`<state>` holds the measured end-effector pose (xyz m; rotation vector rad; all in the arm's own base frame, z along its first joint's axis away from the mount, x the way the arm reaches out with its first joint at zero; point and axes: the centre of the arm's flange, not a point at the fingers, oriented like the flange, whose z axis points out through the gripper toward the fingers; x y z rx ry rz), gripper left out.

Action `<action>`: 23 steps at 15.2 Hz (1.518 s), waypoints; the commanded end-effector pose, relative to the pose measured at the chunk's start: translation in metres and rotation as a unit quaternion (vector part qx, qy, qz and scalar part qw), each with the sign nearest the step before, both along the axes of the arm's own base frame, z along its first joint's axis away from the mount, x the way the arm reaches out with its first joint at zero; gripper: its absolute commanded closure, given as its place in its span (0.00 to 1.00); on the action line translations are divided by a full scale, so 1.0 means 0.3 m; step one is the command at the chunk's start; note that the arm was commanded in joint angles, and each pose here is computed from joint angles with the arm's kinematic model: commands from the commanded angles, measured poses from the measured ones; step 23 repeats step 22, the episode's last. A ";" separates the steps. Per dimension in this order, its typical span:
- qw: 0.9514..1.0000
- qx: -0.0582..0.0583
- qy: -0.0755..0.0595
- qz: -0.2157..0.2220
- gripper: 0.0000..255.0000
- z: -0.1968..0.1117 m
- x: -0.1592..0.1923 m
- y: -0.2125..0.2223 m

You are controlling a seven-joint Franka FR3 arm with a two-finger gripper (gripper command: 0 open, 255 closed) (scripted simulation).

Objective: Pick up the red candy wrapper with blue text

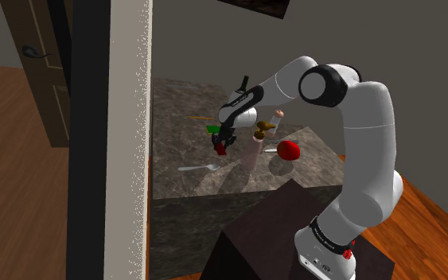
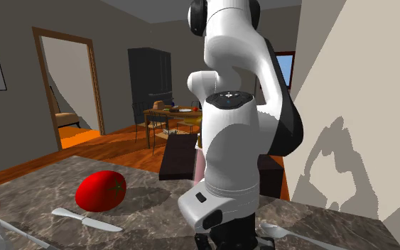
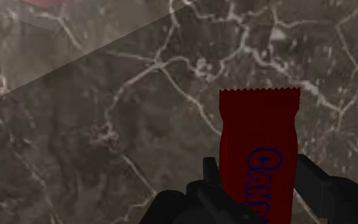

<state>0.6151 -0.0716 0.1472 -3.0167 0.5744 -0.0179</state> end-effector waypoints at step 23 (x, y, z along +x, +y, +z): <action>1.000 0.000 0.000 0.000 1.00 0.268 -0.001 0.000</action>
